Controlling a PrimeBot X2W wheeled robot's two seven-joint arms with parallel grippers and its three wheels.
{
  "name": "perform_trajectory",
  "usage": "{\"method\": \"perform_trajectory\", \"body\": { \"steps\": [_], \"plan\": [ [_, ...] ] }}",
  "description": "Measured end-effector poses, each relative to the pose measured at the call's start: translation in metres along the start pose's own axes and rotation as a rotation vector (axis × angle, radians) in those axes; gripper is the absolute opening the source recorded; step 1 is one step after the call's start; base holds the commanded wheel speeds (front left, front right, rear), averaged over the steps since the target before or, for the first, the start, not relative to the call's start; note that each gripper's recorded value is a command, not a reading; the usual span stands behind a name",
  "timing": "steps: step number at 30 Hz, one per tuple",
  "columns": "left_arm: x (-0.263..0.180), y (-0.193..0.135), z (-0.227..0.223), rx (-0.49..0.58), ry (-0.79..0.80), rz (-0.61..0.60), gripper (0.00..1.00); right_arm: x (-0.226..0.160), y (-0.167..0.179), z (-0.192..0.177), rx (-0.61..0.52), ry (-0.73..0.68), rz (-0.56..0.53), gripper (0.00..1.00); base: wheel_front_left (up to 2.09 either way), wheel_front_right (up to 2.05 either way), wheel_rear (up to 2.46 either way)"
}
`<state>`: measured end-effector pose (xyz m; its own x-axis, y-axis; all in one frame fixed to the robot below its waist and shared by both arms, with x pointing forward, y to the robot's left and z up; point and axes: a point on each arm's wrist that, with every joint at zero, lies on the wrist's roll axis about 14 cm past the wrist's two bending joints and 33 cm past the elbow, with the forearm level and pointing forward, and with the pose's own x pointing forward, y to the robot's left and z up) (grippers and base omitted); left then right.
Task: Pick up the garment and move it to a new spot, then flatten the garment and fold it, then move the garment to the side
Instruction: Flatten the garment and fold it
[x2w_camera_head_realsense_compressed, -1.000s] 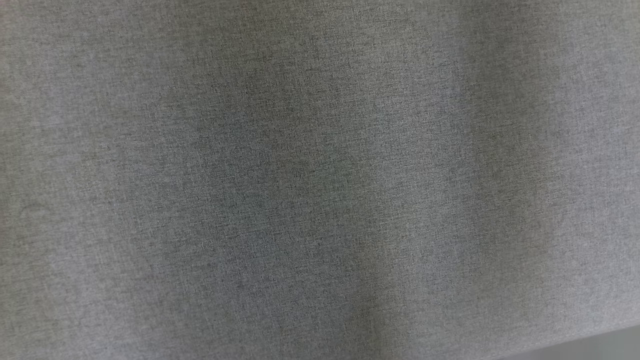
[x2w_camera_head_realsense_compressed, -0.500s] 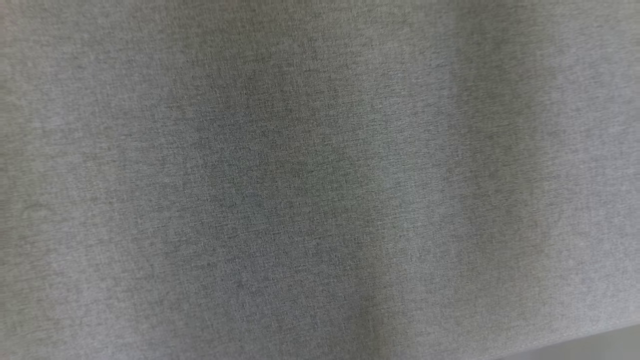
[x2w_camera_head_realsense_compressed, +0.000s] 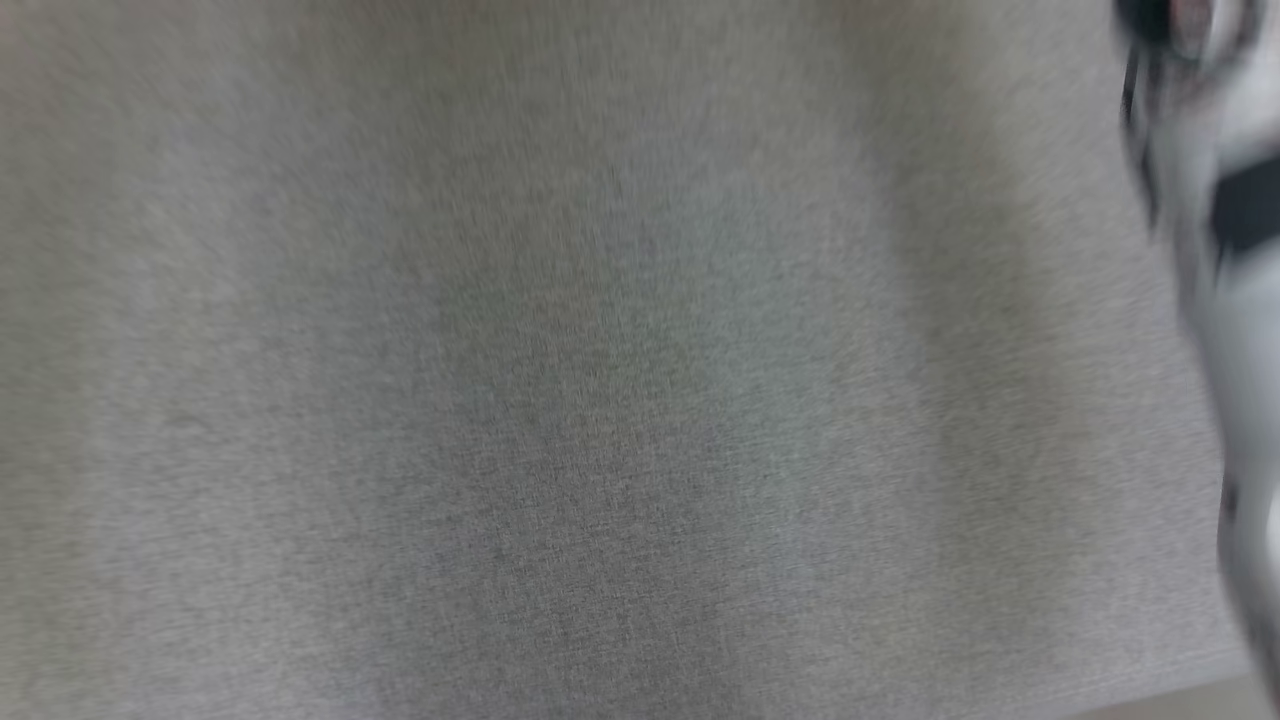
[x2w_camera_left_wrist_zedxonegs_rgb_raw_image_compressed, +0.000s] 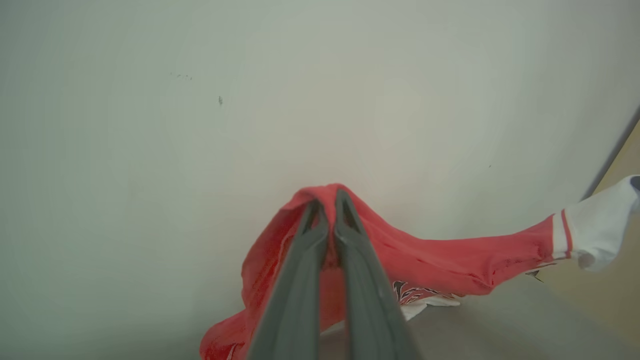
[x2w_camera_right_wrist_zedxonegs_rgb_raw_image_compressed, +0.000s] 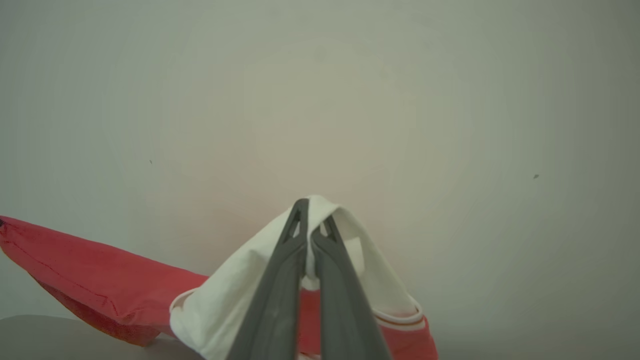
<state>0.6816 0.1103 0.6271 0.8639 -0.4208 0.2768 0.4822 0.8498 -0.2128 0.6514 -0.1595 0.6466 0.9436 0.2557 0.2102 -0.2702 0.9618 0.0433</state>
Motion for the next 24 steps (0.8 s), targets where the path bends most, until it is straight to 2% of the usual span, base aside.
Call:
{"method": "perform_trajectory", "body": {
  "steps": [6, 14, 15, 24],
  "plan": [
    [-0.068, -0.017, -0.008, -0.067, 0.017, 0.062, 0.00, -0.099, -0.002, -0.027, 0.070, 0.111, -0.012, 0.00, 0.00, 0.00, 0.00],
    [-0.174, -0.043, -0.037, -0.148, 0.100, 0.171, 0.00, -0.213, 0.020, -0.039, 0.179, 0.225, -0.077, 0.00, 0.00, 0.00, 0.00],
    [-0.215, -0.056, -0.059, -0.190, 0.171, 0.205, 0.00, -0.250, 0.029, -0.049, 0.223, 0.282, -0.118, 0.00, 0.00, 0.00, 0.00],
    [-0.301, -0.066, -0.095, -0.281, 0.275, 0.362, 0.00, -0.344, 0.037, -0.085, 0.311, 0.448, -0.264, 0.00, 0.00, 0.00, 0.00]
  ]
}}
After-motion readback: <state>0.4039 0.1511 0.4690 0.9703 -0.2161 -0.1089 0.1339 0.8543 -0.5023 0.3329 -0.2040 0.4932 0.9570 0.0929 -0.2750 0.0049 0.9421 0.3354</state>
